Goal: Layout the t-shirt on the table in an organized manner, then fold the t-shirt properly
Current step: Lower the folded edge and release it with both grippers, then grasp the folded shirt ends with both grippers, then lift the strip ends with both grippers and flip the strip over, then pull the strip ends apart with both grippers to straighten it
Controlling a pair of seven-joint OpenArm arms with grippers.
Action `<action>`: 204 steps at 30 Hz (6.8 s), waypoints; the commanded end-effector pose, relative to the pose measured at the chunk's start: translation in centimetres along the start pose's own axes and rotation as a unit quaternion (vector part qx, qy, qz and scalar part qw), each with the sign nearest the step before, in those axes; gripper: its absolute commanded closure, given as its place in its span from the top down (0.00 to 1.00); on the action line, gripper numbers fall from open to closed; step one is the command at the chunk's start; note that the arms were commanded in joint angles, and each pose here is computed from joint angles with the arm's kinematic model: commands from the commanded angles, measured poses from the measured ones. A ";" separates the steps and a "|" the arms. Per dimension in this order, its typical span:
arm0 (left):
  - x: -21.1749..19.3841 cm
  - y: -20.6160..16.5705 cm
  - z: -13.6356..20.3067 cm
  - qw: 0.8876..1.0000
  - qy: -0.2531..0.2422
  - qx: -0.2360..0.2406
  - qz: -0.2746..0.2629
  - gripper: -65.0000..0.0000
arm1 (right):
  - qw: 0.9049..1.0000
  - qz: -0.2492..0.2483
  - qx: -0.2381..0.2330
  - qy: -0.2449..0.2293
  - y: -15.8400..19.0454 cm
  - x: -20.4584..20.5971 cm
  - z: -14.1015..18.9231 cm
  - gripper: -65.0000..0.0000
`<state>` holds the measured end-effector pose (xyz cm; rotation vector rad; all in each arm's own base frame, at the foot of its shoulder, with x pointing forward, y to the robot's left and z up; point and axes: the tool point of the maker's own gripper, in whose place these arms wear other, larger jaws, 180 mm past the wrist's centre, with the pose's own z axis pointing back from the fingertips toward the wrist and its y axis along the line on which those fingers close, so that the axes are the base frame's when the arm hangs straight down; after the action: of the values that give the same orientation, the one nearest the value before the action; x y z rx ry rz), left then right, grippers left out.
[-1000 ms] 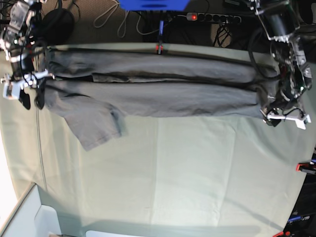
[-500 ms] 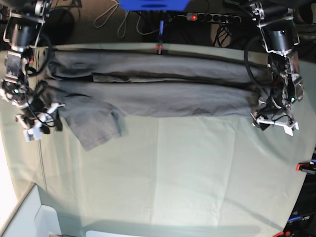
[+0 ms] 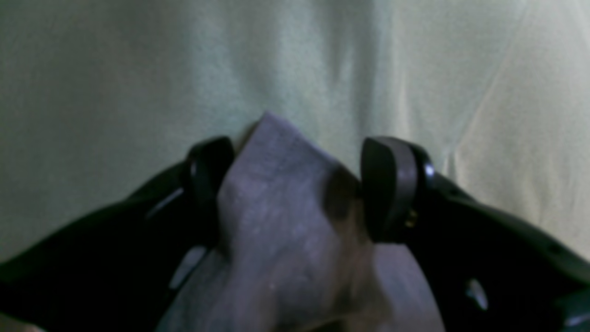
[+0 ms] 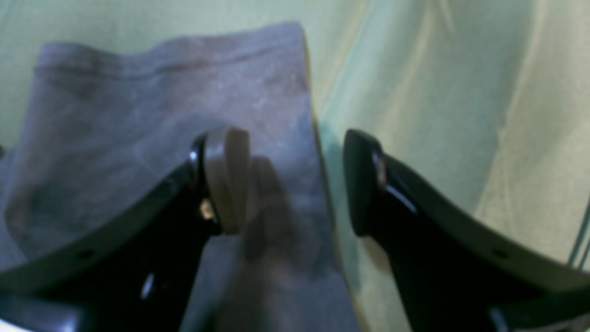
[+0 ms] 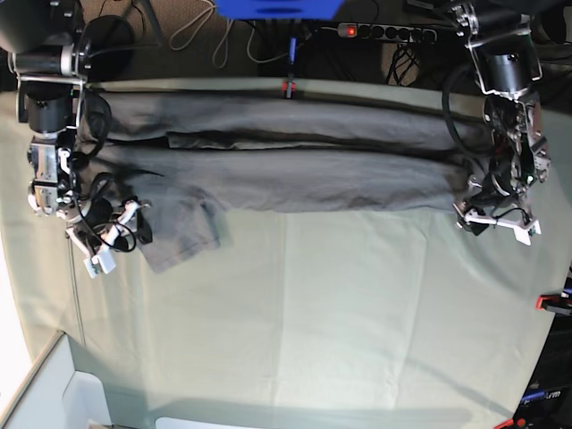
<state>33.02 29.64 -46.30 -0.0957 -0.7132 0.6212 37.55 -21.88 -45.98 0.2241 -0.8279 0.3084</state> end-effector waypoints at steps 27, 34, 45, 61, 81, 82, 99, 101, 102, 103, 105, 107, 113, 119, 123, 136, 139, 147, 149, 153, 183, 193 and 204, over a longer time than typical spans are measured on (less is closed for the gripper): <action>1.9 -0.2 0.1 1.000 -0.006 -0.001 -0.004 0.54 | 0.999 0.009 0.002 -0.041 -0.5 3.8 -0.1 0.51; 2.3 -0.3 0.2 1.000 -0.011 -0.002 -0.003 0.35 | 0.999 0.007 0.004 -0.035 -0.2 2.9 0.0 0.51; 2.3 -0.4 0.2 1.000 -0.011 -0.004 -0.001 0.32 | 0.999 0.007 0.003 -0.034 -0.3 2.9 0.0 0.51; 3.0 0.4 0.4 1.000 -0.016 0.003 -0.005 0.63 | 0.999 0.007 0.004 -0.035 -0.2 2.9 0.0 0.51; 4.8 -1.1 0.2 0.999 -0.031 -0.009 0.001 0.00 | 0.999 0.008 0.002 -0.035 -0.5 3.0 0.1 0.51; 4.8 -1.1 0.2 0.999 -0.031 -0.009 0.001 0.00 | 0.999 0.009 0.002 -0.036 -0.5 3.1 0.1 0.51; 7.7 -2.9 2.1 0.997 -0.075 -0.030 -0.015 0.00 | 0.997 0.014 0.004 -0.073 -0.3 7.2 -0.6 0.51; 7.8 -2.9 2.1 0.997 -0.076 -0.030 -0.015 0.00 | 0.997 0.014 0.006 -0.074 -0.1 7.3 -0.7 0.51; 7.8 -2.9 2.1 0.997 -0.076 -0.030 -0.015 0.00 | 0.997 0.014 0.006 -0.074 -0.1 7.3 -0.7 0.51; 7.8 -2.9 2.1 0.997 -0.076 -0.030 -0.015 0.00 | 0.997 0.014 0.007 -0.076 0.0 7.5 -0.7 0.51; 7.8 -2.9 2.1 0.997 -0.076 -0.030 -0.015 0.00 | 0.997 0.010 0.008 -0.072 -0.1 7.2 -0.9 0.51; 7.7 -2.9 2.0 0.997 -0.075 -0.030 -0.015 0.00 | 0.998 -0.009 -0.006 -0.059 -0.8 6.5 -1.4 0.51; 7.5 -2.8 1.9 0.997 -0.071 -0.029 -0.014 0.00 | 0.998 -0.062 -0.018 -0.028 -1.9 3.7 -2.5 0.51; 7.5 -2.8 1.9 0.997 -0.072 -0.029 -0.014 0.00 | 1.000 -0.027 0.005 -0.012 0.2 2.2 -3.0 0.50; 7.6 -2.7 1.9 0.997 -0.073 -0.028 -0.014 0.00 | 1.000 0.006 0.025 0.011 1.8 1.3 -3.6 0.46; 10.0 -4.1 2.4 0.994 -0.099 -0.041 -0.014 0.00 | 0.999 0.024 -0.016 -0.036 -1.4 7.5 -3.3 0.00; 11.7 -5.1 2.6 0.992 -0.114 -0.050 -0.012 0.00 | 0.996 0.046 -0.023 -0.072 -2.0 11.1 -2.6 0.00; 16.0 -8.1 3.5 0.985 -0.152 -0.076 -0.005 0.00 | 0.979 0.059 -0.047 -0.188 -2.3 19.5 0.3 0.00; 16.8 -8.8 3.7 0.984 -0.159 -0.083 -0.003 0.00 | 0.975 0.046 -0.057 -0.208 -3.0 20.6 1.0 0.00; 19.0 -10.5 4.4 0.979 -0.179 -0.098 0.001 0.00 | 0.969 0.016 -0.077 -0.232 -4.9 21.5 2.3 0.00; 15.5 -10.9 4.7 0.980 -0.166 -0.104 -0.032 0.00 | 0.958 0.008 -0.163 -0.236 -4.7 9.2 11.2 0.00; 8.6 -6.3 3.9 0.990 -0.112 -0.066 -0.049 0.00 | 0.960 -0.076 -0.153 -0.221 -3.1 2.1 13.7 0.00; 5.2 -0.3 4.9 0.990 -0.086 -0.068 0.084 0.00 | 0.966 -0.103 -0.147 -0.188 -0.5 -2.7 15.6 0.00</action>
<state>32.10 30.56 -41.25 -0.2456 -0.8572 0.7524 24.66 -26.89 -39.44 0.1019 -1.1448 -0.0641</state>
